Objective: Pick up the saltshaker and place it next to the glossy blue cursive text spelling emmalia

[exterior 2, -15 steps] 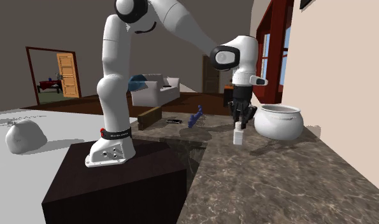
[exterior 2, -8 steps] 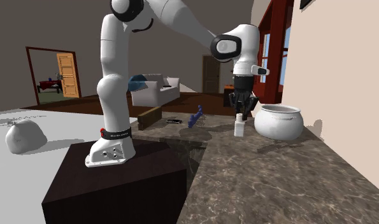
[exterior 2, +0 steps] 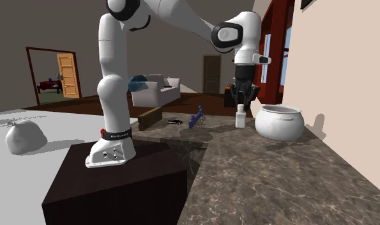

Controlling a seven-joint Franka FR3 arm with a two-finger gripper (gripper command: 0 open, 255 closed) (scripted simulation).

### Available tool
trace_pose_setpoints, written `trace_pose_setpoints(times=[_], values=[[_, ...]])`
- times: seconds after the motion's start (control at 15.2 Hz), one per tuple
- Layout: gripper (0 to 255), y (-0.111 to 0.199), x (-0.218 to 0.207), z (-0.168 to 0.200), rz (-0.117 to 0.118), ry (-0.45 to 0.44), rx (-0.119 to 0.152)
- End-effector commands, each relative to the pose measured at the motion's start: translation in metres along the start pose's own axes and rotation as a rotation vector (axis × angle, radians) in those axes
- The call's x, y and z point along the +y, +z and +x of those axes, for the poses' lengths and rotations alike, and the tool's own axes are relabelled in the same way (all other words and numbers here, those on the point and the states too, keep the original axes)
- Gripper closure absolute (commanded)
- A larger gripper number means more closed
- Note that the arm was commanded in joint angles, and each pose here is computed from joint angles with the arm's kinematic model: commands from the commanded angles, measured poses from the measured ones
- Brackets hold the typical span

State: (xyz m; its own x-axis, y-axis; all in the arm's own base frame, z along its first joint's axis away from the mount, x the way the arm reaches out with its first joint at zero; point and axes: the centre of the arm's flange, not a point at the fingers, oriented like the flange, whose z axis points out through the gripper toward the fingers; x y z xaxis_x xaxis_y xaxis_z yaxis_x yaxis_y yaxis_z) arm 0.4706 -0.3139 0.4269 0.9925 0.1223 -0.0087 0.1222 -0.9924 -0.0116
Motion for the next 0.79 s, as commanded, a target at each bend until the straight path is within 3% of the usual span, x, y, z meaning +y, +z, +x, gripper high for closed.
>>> trace_pose_setpoints(times=[0.0,0.73], values=[[255,-0.012,-0.001,-0.001,0.0,0.0,0.0],[255,-0.016,-0.133,-0.007,0.0,0.0,0.0]])
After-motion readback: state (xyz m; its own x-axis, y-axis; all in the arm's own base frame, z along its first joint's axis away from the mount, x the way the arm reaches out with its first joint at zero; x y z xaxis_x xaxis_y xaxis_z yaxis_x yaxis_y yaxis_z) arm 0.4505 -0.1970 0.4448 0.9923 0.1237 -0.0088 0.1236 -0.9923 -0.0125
